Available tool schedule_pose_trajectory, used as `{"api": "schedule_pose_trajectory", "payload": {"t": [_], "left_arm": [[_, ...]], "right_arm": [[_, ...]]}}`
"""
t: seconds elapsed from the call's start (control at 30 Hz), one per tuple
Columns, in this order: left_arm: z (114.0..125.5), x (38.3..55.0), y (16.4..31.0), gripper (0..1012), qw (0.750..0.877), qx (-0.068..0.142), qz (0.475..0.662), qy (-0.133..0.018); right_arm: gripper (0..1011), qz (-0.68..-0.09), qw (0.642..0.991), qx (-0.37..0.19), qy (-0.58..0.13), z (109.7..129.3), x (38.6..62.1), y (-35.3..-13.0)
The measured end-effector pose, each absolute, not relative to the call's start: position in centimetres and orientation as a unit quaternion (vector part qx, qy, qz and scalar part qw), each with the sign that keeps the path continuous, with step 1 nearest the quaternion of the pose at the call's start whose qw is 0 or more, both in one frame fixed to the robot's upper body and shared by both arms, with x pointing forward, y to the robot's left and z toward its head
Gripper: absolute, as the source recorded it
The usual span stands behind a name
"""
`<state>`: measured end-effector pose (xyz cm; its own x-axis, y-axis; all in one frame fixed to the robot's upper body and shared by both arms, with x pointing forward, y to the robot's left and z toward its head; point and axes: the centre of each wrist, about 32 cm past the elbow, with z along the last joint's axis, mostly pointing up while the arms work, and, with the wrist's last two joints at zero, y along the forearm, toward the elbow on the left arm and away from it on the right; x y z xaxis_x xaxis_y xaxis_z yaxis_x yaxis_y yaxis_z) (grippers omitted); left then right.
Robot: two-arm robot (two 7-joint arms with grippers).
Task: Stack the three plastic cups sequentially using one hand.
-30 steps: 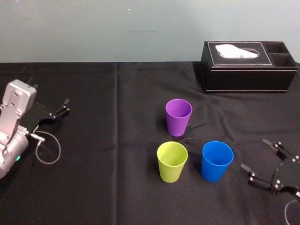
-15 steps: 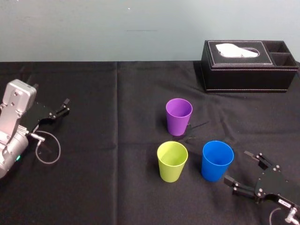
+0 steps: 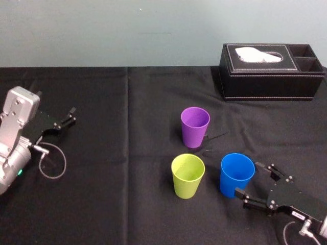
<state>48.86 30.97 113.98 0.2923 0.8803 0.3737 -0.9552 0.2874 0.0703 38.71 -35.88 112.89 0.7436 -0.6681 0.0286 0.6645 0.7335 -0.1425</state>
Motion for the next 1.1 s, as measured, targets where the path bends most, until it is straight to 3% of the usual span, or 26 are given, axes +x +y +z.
{"api": "schedule_pose_trajectory", "payload": {"t": [0.43, 0.73, 0.83, 1.1], "left_arm": [[114.0, 48.9, 31.0, 1011, 0.791, 0.141, 0.58, -0.132], [114.0, 48.9, 31.0, 1012, 0.791, 0.141, 0.58, -0.132], [114.0, 48.9, 31.0, 1011, 0.791, 0.141, 0.58, -0.132], [114.0, 48.9, 31.0, 1011, 0.791, 0.142, 0.58, -0.132]], "right_arm": [[1002, -0.344, 0.936, -0.077, 0.01, 112.6, 40.6, -34.6], [998, -0.344, 0.936, -0.077, 0.01, 112.6, 40.6, -34.7], [967, -0.344, 0.936, -0.077, 0.01, 112.6, 40.5, -34.7], [773, -0.345, 0.936, -0.077, 0.01, 112.7, 40.5, -34.7]]}}
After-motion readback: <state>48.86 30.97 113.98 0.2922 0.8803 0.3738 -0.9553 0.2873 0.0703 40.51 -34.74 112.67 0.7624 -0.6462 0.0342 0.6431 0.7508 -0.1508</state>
